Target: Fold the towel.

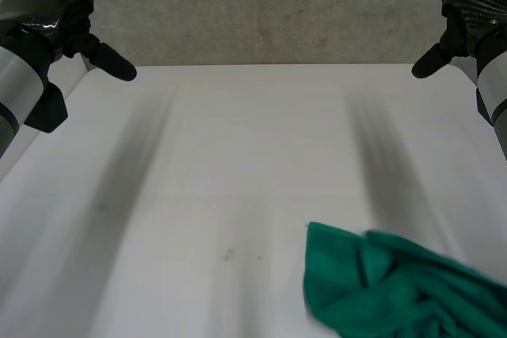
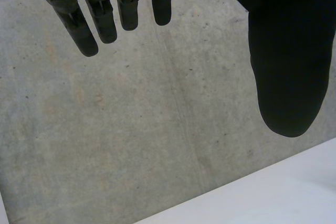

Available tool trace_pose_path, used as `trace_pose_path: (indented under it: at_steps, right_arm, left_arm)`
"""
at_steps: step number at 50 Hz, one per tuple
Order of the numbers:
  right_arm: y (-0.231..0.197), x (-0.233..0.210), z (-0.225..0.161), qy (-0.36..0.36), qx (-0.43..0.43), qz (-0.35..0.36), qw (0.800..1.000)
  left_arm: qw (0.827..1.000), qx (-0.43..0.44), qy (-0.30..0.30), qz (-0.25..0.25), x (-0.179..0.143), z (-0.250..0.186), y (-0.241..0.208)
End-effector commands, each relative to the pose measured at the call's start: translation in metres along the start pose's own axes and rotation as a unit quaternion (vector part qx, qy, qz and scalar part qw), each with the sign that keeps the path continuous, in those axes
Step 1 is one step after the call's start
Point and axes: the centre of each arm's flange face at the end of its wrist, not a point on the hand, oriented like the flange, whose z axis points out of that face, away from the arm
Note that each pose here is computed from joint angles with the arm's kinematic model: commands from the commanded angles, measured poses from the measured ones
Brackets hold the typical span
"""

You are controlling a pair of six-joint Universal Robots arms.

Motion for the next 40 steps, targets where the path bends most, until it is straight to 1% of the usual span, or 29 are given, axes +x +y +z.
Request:
trace_pose_path:
  at_steps: [1,6,7,10,11,13,14,15,18,19,20,21,22,23,25,26,27,28,29,31,33,35,37,40]
  right_arm:
    - [-0.005,-0.006,-0.001,-0.037,0.011,-0.014,0.999]
    - [-0.012,-0.013,-0.004,-0.092,0.025,-0.07,0.993]
    - [-0.012,-0.014,-0.007,-0.103,0.022,-0.087,0.991]
    - [-0.014,-0.014,-0.013,-0.119,0.005,-0.106,0.987]
    - [-0.014,-0.015,-0.017,-0.128,-0.01,-0.111,0.985]
    - [-0.013,-0.015,-0.018,-0.133,-0.02,-0.112,0.985]
    - [-0.008,-0.015,-0.024,-0.145,-0.054,-0.111,0.982]
    - [-0.005,-0.016,-0.026,-0.151,-0.069,-0.11,0.98]
    - [0.002,-0.016,-0.034,-0.167,-0.109,-0.109,0.974]
    - [0.002,-0.016,-0.034,-0.167,-0.109,-0.109,0.974]
    - [0.009,-0.016,-0.04,-0.179,-0.143,-0.109,0.967]
    - [0.021,-0.015,-0.044,-0.191,-0.182,-0.116,0.958]
    - [0.035,-0.015,-0.049,-0.212,-0.224,-0.132,0.942]
    - [0.043,-0.015,-0.052,-0.224,-0.244,-0.141,0.933]
    - [0.054,-0.014,-0.058,-0.246,-0.274,-0.163,0.915]
    - [0.06,-0.013,-0.061,-0.254,-0.287,-0.175,0.907]
    - [0.065,-0.012,-0.064,-0.265,-0.298,-0.189,0.897]
    - [0.065,-0.012,-0.064,-0.265,-0.298,-0.189,0.897]
    - [0.072,-0.011,-0.07,-0.281,-0.313,-0.211,0.882]
    - [0.084,-0.008,-0.074,-0.296,-0.322,-0.246,0.865]
    - [0.088,-0.008,-0.075,-0.298,-0.32,-0.255,0.862]
    - [0.09,-0.008,-0.074,-0.297,-0.319,-0.255,0.863]
    - [0.095,-0.01,-0.074,-0.297,-0.315,-0.258,0.864]
    - [0.103,-0.012,-0.074,-0.3,-0.316,-0.258,0.863]
  left_arm:
    - [1.0,-0.007,0.005,-0.001,0.003,0.0,0.004]
    - [0.999,-0.025,0.029,-0.004,0.017,-0.005,0.014]
    - [0.998,-0.036,0.046,-0.006,0.025,-0.008,0.021]
    - [0.996,-0.054,0.072,-0.009,0.042,-0.014,0.032]
    - [0.994,-0.068,0.089,-0.009,0.052,-0.018,0.04]
    - [0.991,-0.081,0.104,-0.006,0.062,-0.022,0.047]
    - [0.99,-0.087,0.109,-0.003,0.065,-0.024,0.052]
    - [0.988,-0.102,0.12,0.003,0.071,-0.028,0.06]
    - [0.982,-0.134,0.132,0.014,0.08,-0.034,0.082]
    - [0.982,-0.135,0.132,0.015,0.08,-0.034,0.082]
    - [0.98,-0.144,0.136,0.015,0.083,-0.036,0.087]
    - [0.976,-0.159,0.152,0.013,0.093,-0.042,0.096]
    - [0.971,-0.172,0.169,0.013,0.105,-0.05,0.104]
    - [0.968,-0.18,0.174,0.014,0.109,-0.053,0.109]
    - [0.965,-0.189,0.181,0.014,0.113,-0.056,0.115]
    - [0.956,-0.219,0.193,0.012,0.122,-0.062,0.132]
    - [0.953,-0.229,0.196,0.011,0.125,-0.064,0.138]
    - [0.951,-0.237,0.198,0.008,0.127,-0.065,0.143]
    - [0.946,-0.253,0.201,0.001,0.13,-0.067,0.152]
    - [0.941,-0.269,0.202,-0.006,0.134,-0.07,0.161]
    - [0.935,-0.284,0.212,-0.015,0.145,-0.073,0.17]
    - [0.932,-0.289,0.218,-0.017,0.149,-0.075,0.173]
    - [0.921,-0.311,0.233,-0.02,0.163,-0.082,0.184]
    - [0.914,-0.327,0.239,-0.022,0.169,-0.085,0.191]
